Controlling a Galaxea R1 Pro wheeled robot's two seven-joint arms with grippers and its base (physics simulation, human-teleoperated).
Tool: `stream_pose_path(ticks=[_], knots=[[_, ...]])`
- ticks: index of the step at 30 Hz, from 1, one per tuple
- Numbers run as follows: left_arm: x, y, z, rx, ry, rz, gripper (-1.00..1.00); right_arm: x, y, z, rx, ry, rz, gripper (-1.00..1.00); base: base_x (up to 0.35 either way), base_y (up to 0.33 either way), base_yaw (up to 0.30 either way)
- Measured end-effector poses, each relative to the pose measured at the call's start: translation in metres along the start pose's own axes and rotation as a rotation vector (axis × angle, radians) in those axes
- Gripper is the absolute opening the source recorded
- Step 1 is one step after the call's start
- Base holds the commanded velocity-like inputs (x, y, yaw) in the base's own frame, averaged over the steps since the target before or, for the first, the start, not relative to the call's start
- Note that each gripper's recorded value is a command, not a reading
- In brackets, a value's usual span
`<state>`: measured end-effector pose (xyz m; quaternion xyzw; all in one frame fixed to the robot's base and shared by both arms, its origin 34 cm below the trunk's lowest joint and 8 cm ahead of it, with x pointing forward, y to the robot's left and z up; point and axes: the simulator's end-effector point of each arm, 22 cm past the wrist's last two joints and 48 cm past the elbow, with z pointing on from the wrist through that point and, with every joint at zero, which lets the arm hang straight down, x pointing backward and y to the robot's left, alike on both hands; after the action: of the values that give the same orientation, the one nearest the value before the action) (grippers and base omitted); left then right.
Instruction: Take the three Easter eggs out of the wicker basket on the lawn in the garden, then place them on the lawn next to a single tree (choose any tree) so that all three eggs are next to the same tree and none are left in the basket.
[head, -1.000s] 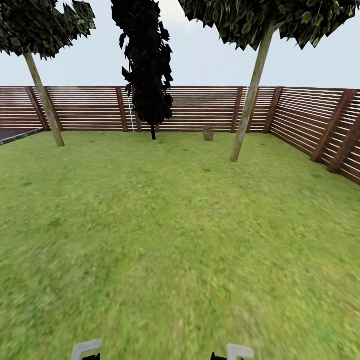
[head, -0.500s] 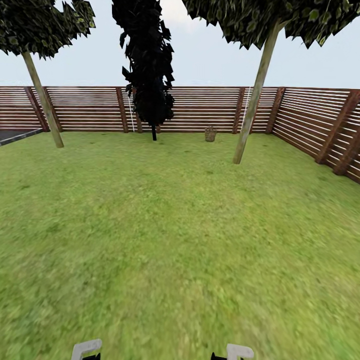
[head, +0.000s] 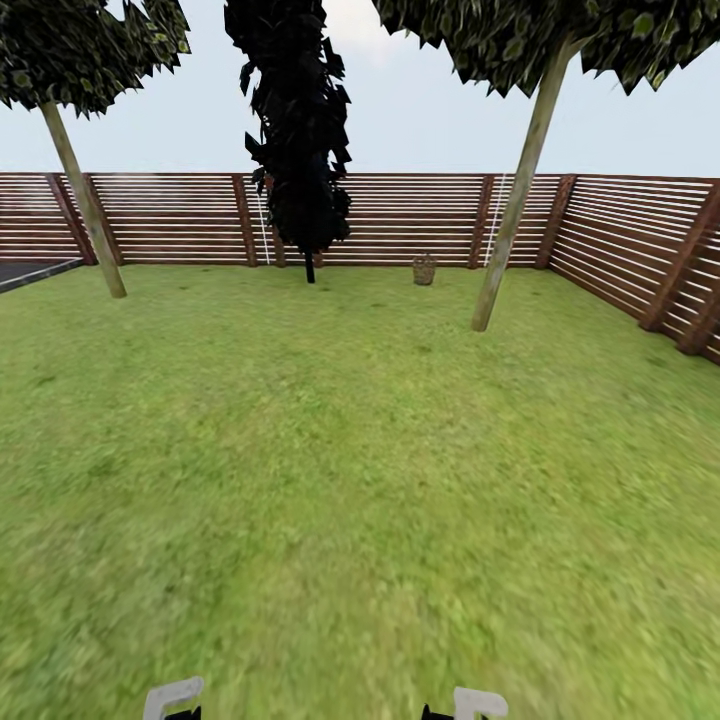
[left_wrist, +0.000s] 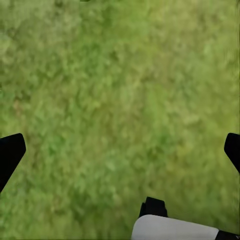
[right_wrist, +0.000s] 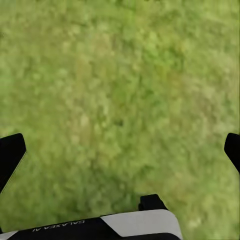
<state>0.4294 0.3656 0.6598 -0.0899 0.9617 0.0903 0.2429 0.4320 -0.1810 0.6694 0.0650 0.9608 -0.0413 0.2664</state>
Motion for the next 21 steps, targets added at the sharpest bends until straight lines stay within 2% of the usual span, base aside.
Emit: stream_pose_path(ticks=[21], knots=[[0.0000,0.0000,0.0000,0.000,0.000,0.000,1.00,0.0000,0.0014,-0.0003,-0.002,0.000,0.000,1.00,0.244,0.089,0.000]])
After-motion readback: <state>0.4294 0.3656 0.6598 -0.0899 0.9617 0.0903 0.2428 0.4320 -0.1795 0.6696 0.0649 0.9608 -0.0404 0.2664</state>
